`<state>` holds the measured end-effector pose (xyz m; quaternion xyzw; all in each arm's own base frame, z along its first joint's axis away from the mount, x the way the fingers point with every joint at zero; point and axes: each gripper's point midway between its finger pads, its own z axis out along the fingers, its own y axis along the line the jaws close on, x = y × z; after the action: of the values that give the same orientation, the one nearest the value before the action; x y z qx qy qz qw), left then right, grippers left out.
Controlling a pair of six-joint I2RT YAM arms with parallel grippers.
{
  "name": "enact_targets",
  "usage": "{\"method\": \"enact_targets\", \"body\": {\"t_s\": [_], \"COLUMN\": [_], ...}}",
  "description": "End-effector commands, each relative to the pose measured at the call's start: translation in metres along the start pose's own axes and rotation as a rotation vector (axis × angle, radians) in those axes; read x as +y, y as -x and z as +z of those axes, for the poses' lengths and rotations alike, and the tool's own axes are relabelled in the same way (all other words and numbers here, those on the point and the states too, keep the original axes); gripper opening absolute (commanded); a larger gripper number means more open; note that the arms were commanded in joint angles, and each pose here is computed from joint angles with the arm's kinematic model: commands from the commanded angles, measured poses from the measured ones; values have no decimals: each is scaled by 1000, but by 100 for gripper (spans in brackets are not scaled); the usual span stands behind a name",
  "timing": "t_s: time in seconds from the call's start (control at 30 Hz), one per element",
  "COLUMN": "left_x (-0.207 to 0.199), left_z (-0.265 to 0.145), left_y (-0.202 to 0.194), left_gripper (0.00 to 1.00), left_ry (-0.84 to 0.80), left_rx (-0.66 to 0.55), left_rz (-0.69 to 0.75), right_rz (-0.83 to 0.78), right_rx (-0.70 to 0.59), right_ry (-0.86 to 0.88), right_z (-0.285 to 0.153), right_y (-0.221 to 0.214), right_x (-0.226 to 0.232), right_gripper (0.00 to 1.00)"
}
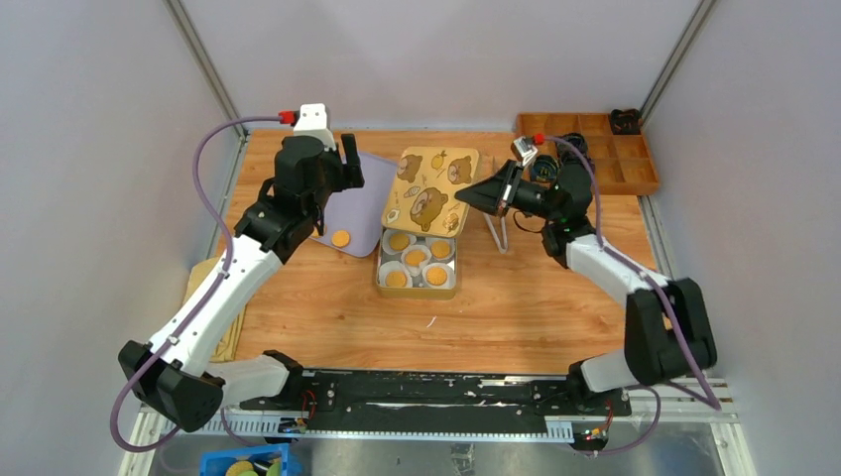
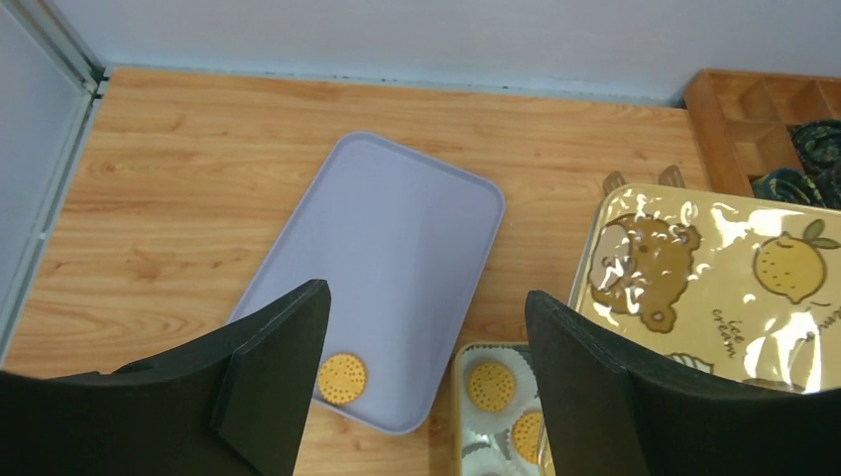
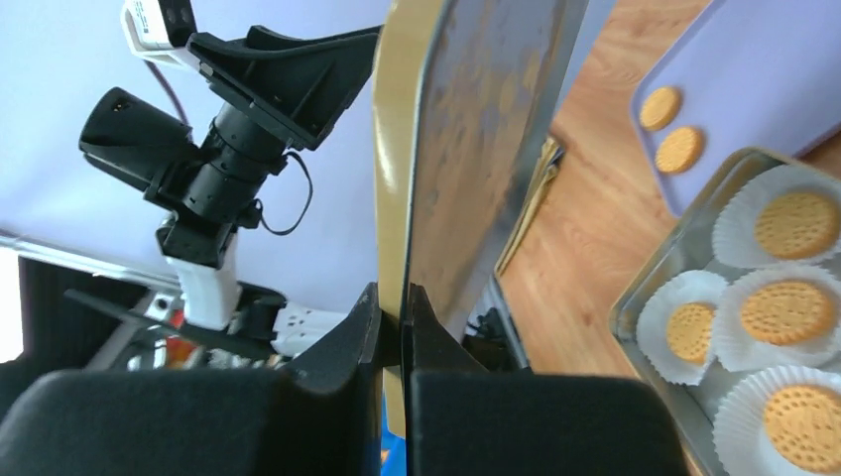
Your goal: Pack the cookies
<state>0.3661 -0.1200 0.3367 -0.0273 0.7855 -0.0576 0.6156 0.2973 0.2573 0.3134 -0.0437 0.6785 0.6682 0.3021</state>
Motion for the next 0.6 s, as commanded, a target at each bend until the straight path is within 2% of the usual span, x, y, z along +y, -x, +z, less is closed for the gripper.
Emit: {"method": "enact_targets", "body": {"t_s": [0.0,0.1,0.57], "left_x": [4,5,3], "left_z": [-11,-12,0], "left_y": [9,6,-31], "left_gripper": [77,77,75], "left_ry": [-3,0,-7], "left_rx": [-40,-36,37], "left_rz": [-24,-22,-24], "right_rz": [120,219,348], "right_rx": [80,125,275], "right_ry": [265,274,149], "right_z": [-11,-8,6], "right_y": [-15,-23,-76], "right_x": [29,4,-86], "right_gripper": [0,0,0]}}
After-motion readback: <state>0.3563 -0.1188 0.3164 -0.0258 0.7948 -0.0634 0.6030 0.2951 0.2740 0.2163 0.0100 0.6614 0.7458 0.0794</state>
